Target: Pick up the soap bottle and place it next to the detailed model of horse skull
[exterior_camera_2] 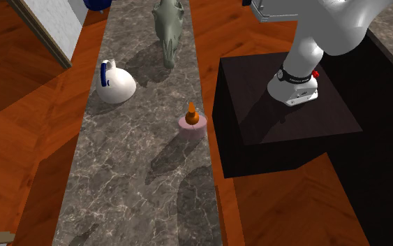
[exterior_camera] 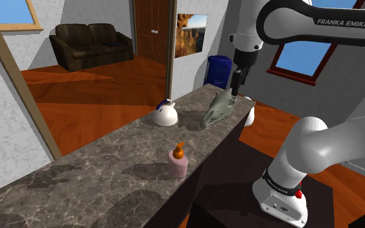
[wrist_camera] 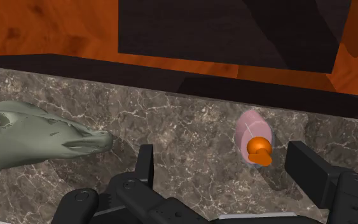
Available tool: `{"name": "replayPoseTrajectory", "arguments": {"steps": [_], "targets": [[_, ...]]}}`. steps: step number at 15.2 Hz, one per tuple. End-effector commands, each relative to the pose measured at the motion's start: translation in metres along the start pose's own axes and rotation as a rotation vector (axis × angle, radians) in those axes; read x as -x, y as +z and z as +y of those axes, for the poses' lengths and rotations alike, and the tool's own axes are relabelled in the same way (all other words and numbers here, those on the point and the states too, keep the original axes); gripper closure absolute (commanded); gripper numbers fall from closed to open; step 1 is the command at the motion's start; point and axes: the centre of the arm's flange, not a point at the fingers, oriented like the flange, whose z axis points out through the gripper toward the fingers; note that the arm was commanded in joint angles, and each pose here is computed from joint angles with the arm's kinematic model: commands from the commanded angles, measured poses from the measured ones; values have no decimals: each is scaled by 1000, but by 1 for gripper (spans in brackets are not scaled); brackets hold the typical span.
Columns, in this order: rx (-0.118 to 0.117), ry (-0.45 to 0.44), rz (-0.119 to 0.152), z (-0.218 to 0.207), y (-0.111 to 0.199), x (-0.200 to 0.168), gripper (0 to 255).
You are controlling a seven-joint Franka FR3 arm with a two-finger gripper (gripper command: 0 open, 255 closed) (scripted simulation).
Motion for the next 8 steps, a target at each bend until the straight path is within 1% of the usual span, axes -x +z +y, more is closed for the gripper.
{"name": "replayPoseTrajectory", "arguments": {"steps": [1, 8], "targets": [[0, 0, 0, 0, 0, 0, 0], [-8, 0, 11, -40, 77, -28, 0]]}}
